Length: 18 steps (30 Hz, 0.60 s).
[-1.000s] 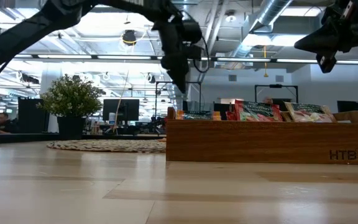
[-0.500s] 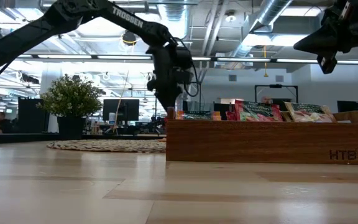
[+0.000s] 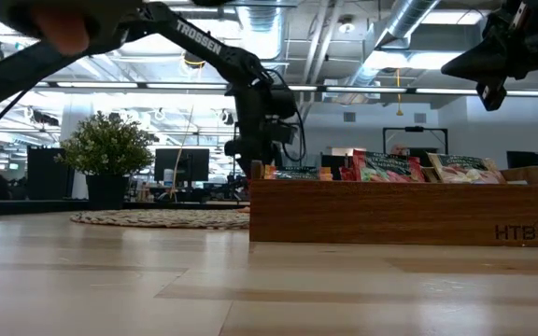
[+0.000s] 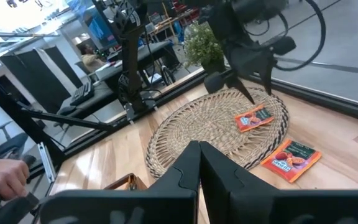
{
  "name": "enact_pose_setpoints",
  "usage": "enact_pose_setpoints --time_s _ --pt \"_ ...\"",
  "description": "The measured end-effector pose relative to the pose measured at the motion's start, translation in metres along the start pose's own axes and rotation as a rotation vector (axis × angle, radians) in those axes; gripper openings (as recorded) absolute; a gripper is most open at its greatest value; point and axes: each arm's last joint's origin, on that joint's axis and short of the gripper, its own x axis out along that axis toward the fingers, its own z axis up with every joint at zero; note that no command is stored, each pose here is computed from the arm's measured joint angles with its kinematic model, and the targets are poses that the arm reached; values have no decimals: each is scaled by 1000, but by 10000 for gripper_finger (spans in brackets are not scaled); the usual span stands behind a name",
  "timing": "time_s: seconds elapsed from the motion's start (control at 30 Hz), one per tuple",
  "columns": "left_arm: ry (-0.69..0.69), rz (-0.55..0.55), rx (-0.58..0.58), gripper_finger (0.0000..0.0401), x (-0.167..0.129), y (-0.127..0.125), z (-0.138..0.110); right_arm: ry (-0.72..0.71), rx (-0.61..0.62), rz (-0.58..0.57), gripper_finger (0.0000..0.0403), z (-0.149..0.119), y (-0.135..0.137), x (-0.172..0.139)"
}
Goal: Pick & Place Tea
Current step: Put the left orange tea bag into the left slot of the wooden organizer
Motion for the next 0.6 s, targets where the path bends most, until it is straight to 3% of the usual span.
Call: enact_pose_setpoints --time_s 0.6 --pt "4 -70 -47 174 39 0 -2 2 43 1 0 0 0 0"
